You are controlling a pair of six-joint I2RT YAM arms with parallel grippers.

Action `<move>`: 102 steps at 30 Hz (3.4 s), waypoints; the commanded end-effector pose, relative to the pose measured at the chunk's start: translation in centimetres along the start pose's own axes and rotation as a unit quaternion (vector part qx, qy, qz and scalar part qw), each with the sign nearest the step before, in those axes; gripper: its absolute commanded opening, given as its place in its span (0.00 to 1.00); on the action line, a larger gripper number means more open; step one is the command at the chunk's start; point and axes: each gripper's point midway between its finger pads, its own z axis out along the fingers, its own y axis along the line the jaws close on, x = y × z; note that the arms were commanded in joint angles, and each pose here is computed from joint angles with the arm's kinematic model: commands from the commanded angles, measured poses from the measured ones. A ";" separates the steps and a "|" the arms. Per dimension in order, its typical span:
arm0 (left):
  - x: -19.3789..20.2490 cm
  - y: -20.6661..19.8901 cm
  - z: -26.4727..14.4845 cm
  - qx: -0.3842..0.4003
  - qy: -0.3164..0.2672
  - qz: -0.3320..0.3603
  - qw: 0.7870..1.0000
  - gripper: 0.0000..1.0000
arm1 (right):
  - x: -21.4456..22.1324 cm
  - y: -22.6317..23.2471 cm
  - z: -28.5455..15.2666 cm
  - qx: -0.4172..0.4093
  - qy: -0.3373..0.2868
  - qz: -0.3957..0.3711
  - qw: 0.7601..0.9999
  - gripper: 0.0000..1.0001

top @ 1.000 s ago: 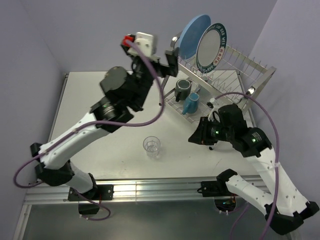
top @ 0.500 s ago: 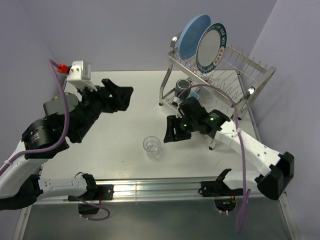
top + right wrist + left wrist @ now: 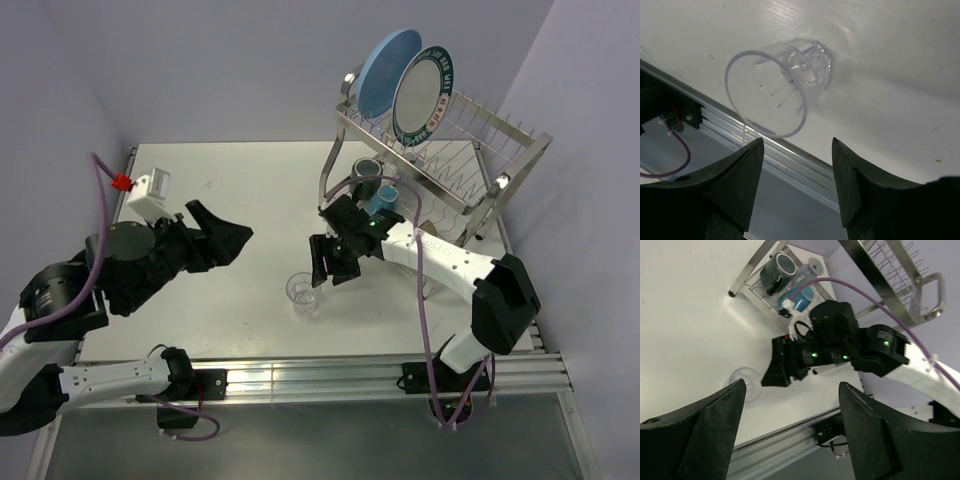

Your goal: Load the mixed dishes into the dish rack

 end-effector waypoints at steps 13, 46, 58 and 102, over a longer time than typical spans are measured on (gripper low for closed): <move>2.0 -0.3 -1.0 0.024 0.043 -0.070 0.996 0.81 | -2.1 0.5 4.0 0.026 -0.006 -0.012 1.000 0.54; 1.1 -6.8 0.1 0.135 0.054 -0.031 0.989 0.95 | -3.2 7.8 -11.3 -0.142 -0.118 -0.056 0.981 0.00; 1.1 -15.1 -0.9 0.325 0.083 0.019 0.942 0.99 | -0.2 8.2 -22.5 -0.275 -0.165 -0.034 0.947 0.00; 3.5 -17.2 -4.3 0.476 0.155 0.046 0.865 0.93 | 2.6 11.6 -33.2 -0.483 -0.172 -0.029 0.858 0.00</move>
